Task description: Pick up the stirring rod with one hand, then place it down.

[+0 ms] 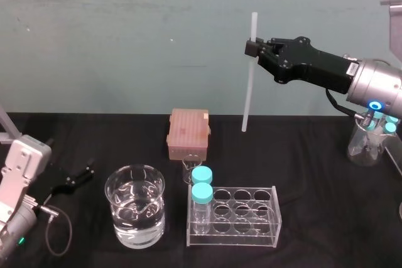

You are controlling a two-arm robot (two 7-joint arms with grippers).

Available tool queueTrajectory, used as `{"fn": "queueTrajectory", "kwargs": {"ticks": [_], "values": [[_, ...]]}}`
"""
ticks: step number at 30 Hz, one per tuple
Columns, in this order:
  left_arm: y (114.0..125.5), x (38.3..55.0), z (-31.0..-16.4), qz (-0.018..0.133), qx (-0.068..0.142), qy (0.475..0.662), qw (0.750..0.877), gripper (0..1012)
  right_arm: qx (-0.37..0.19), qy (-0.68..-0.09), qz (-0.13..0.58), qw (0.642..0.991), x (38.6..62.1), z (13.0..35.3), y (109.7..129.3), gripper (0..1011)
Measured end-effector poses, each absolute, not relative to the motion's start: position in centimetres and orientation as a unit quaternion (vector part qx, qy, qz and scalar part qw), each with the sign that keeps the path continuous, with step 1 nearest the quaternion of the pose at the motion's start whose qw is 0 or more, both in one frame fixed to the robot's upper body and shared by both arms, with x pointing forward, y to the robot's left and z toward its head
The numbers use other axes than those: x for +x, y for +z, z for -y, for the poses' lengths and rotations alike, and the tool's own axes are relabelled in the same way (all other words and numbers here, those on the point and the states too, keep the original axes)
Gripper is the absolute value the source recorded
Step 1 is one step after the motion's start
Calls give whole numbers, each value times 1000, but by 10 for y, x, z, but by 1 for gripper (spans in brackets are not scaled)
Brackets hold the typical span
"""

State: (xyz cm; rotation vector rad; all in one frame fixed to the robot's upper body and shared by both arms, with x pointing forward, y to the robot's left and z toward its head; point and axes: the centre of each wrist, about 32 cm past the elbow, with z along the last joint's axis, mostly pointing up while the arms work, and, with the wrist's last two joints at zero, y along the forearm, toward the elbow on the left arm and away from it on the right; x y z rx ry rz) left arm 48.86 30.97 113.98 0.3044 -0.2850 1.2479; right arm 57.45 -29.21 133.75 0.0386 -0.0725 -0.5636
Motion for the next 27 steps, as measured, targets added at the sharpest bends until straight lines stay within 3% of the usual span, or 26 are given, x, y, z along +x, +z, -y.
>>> {"fn": "queueTrajectory", "kwargs": {"ticks": [27], "values": [[1140, 489, -310, 132, 141, 580, 791, 1005, 19, -275, 39, 960, 575, 290, 1338, 67]]}}
